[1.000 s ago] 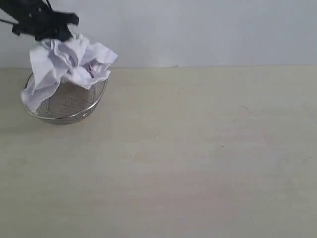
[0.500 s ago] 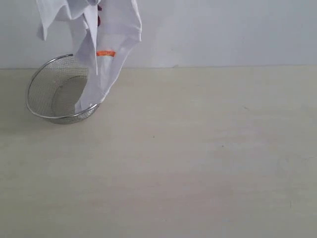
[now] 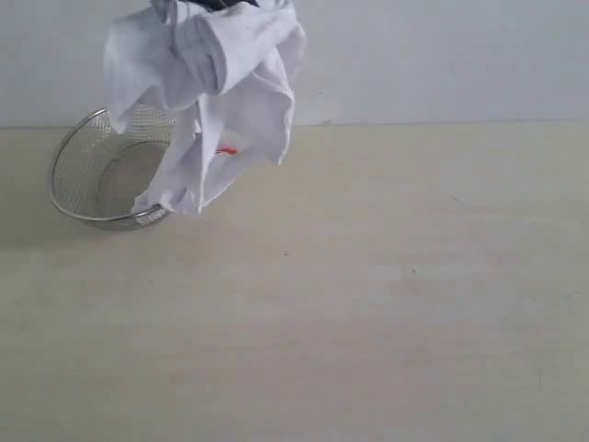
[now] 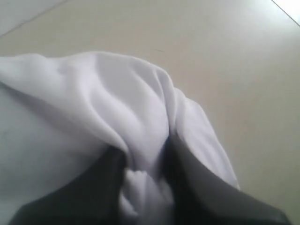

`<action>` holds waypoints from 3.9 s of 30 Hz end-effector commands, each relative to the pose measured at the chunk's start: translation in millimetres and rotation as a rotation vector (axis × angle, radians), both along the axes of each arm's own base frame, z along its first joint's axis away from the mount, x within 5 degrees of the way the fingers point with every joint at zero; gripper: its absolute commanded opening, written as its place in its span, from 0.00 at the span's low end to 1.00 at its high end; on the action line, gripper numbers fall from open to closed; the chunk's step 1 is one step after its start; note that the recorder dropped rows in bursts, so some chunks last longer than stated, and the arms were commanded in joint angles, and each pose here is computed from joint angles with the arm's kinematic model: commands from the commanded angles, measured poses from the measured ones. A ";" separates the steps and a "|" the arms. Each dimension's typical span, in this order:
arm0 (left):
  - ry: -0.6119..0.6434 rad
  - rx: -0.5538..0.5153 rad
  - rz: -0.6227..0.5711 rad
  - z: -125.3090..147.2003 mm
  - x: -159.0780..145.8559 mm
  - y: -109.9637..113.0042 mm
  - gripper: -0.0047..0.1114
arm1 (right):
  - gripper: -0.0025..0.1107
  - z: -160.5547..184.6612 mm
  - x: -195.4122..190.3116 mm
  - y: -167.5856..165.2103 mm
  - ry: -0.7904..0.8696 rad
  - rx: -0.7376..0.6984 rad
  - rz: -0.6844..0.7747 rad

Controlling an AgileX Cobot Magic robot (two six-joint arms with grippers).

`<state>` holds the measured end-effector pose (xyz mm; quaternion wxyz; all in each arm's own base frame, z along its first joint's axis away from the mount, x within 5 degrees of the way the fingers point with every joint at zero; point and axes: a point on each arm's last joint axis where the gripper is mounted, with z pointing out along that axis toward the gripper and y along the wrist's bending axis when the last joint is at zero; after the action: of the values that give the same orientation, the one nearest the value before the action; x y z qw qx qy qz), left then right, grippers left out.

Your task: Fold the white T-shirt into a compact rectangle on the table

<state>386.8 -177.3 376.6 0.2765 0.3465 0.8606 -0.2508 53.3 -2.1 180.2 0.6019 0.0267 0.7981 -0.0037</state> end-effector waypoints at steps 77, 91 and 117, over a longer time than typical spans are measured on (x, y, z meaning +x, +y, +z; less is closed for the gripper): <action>0.020 -0.018 0.178 -39.3 57.3 115.9 0.85 | 0.02 109.3 222.1 -9.4 0.002 0.120 -0.045; 0.038 -0.017 0.170 -53.7 64.8 120.2 0.78 | 0.02 102.6 278.3 57.8 0.269 -0.086 0.244; 0.279 0.005 0.236 -167.0 102.4 121.6 0.08 | 0.70 70.8 371.6 150.9 0.476 -0.084 0.668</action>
<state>486.9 -57.1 211.7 0.1757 0.2114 0.9233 -0.2683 417.3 145.5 252.3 0.3652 -0.2657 0.8803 0.1451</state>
